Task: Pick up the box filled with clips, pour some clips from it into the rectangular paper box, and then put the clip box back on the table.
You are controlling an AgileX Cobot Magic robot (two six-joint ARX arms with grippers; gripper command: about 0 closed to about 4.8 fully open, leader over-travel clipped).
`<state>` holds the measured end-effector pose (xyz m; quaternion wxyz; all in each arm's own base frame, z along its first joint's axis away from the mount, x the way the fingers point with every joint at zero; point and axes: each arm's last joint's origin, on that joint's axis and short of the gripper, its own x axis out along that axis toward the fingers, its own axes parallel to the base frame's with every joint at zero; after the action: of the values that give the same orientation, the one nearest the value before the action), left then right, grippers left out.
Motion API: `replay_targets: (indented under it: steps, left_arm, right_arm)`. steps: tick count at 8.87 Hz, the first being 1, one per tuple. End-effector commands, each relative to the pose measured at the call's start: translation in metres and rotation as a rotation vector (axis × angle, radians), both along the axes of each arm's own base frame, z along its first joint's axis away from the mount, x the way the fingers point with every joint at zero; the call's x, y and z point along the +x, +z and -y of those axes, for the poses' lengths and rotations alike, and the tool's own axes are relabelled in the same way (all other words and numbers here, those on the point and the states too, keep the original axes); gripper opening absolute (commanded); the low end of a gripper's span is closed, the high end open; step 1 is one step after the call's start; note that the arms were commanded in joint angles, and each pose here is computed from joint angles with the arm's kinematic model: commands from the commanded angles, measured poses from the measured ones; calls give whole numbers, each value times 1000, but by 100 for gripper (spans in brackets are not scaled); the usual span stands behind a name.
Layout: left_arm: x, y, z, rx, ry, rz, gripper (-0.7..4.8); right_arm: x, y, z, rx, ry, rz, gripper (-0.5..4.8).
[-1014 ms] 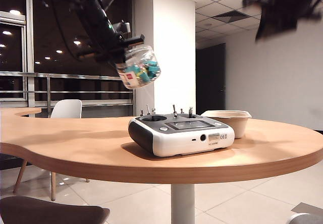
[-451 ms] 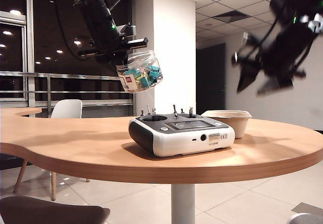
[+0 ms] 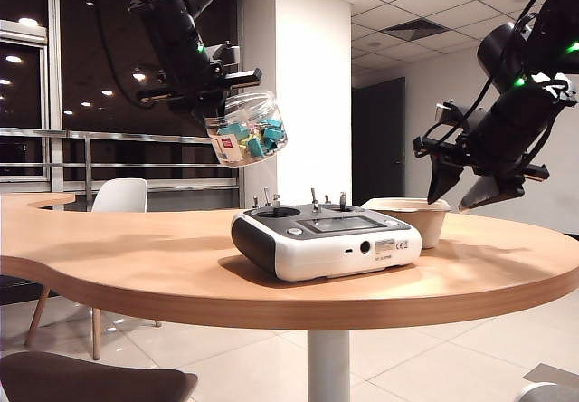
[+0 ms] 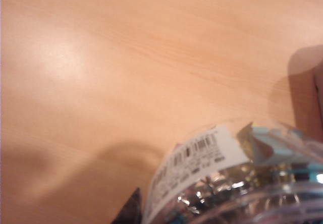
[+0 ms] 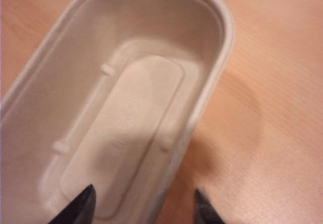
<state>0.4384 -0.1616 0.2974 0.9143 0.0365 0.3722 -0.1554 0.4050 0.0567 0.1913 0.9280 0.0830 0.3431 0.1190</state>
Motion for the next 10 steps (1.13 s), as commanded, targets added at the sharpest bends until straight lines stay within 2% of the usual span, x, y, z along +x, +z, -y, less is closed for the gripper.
replay_targets:
  steps: [1,2,4,7,10]
  left_arm:
    - [0,8,-2,-19,-5,30,-6]
    - [3,20,-14,-64,20,42,-6]
    - [4,34,-16,-77,22,73,-6]
    - [3,40,-17,-80,22,80,-6]
    - [3,39,-17,-76,22,69,-6]
  right_arm:
    - [-26,51,4,-25,-32,22,17]
    - [-72,78,-11,21,337,-89,-1]
    - [-86,56,-30,2,415,-166,-1]
    - [-103,18,-41,30,490,-231,-1]
    - [-108,-1,-51,27,521,-169,-1]
